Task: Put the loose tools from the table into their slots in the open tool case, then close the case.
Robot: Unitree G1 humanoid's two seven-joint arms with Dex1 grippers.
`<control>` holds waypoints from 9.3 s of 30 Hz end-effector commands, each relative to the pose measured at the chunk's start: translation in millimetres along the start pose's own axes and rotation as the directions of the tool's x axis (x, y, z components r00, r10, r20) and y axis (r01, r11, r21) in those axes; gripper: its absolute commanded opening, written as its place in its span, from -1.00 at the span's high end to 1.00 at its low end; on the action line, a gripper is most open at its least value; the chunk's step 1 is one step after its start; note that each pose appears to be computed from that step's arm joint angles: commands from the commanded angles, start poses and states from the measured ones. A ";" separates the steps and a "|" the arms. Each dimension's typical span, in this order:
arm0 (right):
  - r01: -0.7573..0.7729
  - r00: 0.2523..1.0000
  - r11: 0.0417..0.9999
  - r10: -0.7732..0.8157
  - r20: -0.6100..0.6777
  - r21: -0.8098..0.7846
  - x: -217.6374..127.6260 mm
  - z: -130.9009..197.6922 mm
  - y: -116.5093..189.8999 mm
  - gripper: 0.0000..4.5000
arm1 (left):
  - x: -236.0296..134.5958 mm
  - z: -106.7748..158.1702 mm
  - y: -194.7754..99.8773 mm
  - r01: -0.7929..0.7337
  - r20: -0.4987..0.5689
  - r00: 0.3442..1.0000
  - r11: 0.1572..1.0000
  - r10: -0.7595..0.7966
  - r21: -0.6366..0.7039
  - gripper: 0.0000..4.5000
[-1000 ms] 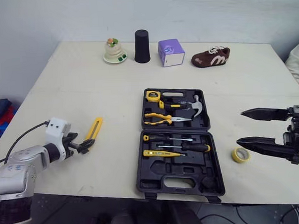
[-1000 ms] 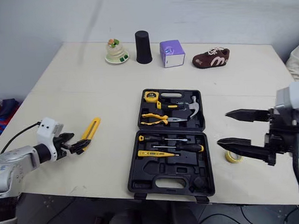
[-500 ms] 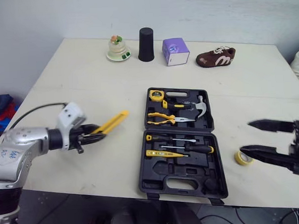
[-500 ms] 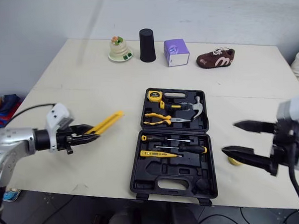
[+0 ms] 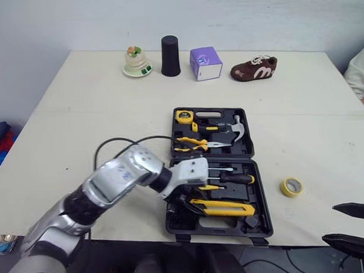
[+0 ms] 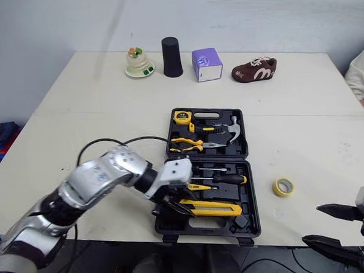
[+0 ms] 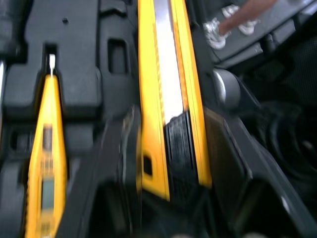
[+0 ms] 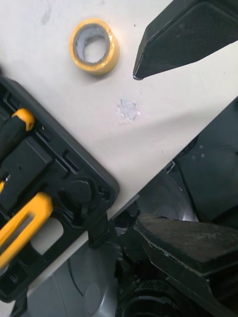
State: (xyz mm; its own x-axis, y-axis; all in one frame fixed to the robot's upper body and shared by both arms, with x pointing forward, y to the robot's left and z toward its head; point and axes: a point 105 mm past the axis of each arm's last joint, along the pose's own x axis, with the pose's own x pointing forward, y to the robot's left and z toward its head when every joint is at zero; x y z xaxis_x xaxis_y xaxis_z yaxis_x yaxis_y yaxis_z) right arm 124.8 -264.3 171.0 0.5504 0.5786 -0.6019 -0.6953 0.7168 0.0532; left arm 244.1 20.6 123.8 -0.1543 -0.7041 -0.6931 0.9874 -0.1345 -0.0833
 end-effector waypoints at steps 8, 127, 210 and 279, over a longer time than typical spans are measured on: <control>0.046 0.999 0.999 -0.046 0.028 -0.014 -2.7 3.1 5.7 -1.00 | 1.2 -0.5 2.9 -0.030 -0.056 0.998 0.999 0.031 0.009 0.36; -0.274 0.929 0.778 0.061 -0.366 -0.566 88.5 38.3 -63.8 0.97 | -124.3 30.4 -34.1 -0.208 0.540 0.837 0.965 0.090 0.162 -1.00; 0.121 0.993 0.925 -0.110 0.052 -0.359 123.7 49.3 -106.2 1.00 | -112.5 -89.3 76.6 -0.486 0.245 0.826 0.862 0.508 -0.146 0.69; 0.392 0.916 0.879 -0.399 -0.033 0.271 168.8 123.4 -138.1 -0.98 | -87.2 -47.9 141.9 -0.402 -0.024 0.780 0.471 0.625 -0.785 -1.00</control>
State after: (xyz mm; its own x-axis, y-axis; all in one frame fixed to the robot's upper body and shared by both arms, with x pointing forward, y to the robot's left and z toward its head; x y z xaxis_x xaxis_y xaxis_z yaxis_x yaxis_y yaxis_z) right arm 365.7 -214.8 150.2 0.7340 0.2593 -0.6277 -0.2861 0.9563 0.0604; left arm 401.6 98.6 150.4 0.5113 -0.6336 -0.5807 0.5643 0.7571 -0.3292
